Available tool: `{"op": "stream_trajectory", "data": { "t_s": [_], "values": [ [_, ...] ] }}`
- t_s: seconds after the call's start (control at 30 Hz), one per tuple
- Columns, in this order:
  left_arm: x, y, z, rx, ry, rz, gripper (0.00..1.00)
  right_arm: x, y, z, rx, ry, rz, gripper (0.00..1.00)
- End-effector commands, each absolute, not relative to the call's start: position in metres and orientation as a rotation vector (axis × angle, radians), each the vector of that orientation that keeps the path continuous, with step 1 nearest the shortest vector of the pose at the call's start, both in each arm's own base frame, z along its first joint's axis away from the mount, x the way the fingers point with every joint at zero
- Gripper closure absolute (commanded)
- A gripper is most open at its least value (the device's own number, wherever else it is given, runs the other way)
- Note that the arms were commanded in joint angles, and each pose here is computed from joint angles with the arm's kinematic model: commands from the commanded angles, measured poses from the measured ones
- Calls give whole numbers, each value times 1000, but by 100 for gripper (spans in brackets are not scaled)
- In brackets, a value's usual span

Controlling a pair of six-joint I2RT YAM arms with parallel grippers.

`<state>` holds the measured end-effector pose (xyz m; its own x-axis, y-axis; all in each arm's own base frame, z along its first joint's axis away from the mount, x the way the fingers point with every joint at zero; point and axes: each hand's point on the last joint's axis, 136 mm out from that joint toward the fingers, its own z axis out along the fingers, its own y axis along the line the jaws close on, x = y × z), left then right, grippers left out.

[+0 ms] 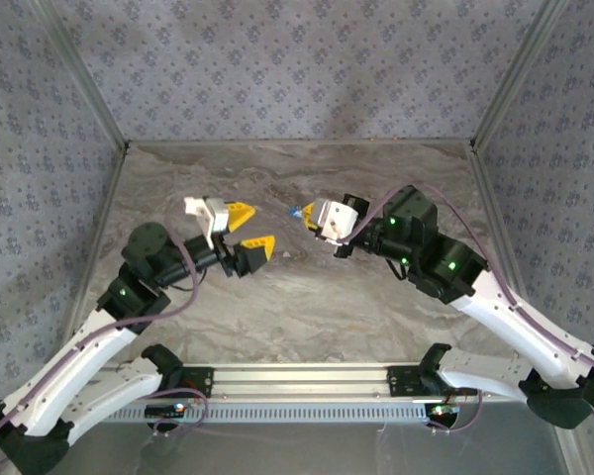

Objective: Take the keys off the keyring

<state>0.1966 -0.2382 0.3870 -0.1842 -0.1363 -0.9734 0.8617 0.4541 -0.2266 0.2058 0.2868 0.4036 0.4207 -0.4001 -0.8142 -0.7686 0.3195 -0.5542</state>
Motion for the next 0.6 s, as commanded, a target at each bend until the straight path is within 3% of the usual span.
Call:
{"op": "stream_trajectory", "data": {
  "t_s": [0.0,0.23,0.57],
  "values": [
    [197,-241,413,658,1520,-1191,16,188,288,394,-1342,1194,509,100],
    [210,-260,443,715,1521,-1480,18,199,279,389,-1299,1217,626,100],
    [240,-279,436,737,1597,-1650,19,234,269,393,-1249,1223,748,100]
  ]
}}
